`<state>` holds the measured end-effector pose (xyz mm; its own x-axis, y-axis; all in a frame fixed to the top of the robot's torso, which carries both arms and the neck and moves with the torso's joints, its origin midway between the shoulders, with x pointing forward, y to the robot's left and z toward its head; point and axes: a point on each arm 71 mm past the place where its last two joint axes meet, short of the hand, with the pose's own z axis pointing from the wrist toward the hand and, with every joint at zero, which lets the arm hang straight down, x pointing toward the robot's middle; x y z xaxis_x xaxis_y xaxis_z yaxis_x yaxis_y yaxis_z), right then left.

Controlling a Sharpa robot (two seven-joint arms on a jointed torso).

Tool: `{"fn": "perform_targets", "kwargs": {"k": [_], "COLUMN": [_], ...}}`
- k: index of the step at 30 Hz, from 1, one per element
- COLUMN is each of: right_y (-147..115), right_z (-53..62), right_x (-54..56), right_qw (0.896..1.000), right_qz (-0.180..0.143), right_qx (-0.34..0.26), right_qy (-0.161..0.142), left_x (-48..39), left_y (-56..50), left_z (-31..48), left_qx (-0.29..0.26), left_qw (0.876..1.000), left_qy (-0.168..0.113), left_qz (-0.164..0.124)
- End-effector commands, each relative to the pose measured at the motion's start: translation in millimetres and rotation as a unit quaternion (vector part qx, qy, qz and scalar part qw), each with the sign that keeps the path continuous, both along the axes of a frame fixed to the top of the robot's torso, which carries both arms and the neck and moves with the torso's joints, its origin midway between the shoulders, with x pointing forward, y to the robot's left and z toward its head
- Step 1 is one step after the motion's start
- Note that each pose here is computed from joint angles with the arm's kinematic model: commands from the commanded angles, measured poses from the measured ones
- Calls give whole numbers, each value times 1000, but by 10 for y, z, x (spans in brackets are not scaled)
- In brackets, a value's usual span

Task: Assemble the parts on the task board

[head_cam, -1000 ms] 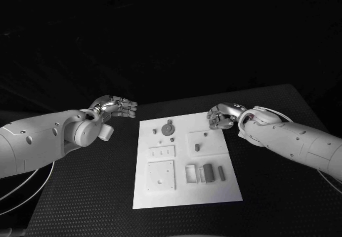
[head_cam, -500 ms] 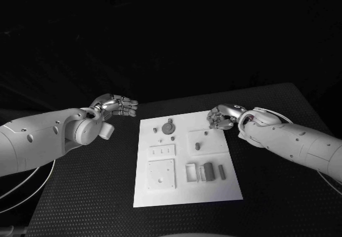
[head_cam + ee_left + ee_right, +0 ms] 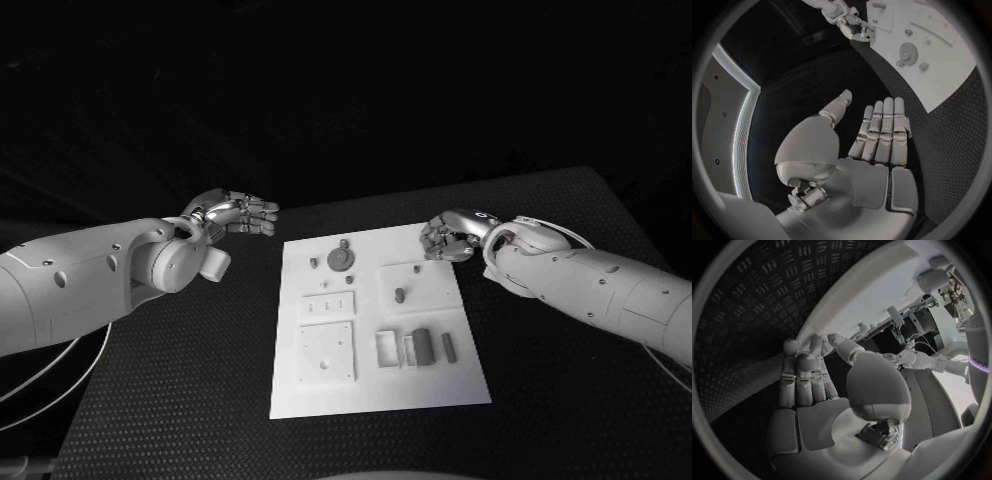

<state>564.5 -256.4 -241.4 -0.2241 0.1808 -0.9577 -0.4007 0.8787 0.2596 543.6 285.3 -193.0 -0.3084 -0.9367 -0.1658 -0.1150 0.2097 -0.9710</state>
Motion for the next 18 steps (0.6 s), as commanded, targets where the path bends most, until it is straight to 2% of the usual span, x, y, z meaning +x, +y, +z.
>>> {"fn": "perform_targets", "kwargs": {"k": [1,18], "right_y": [-54,-25], "right_z": [-86,-96], "right_x": [-19,-19], "right_qw": [1000,1000], "right_qz": [-4,-2], "right_qx": [-17,-10], "right_qy": [21,30], "left_x": [-1,-2], "left_y": [-16,-11], "left_z": [4,4], "left_qx": [-3,-2], "left_qw": [1000,1000], "left_qy": [0,0], "left_qz": [-8,-7]}}
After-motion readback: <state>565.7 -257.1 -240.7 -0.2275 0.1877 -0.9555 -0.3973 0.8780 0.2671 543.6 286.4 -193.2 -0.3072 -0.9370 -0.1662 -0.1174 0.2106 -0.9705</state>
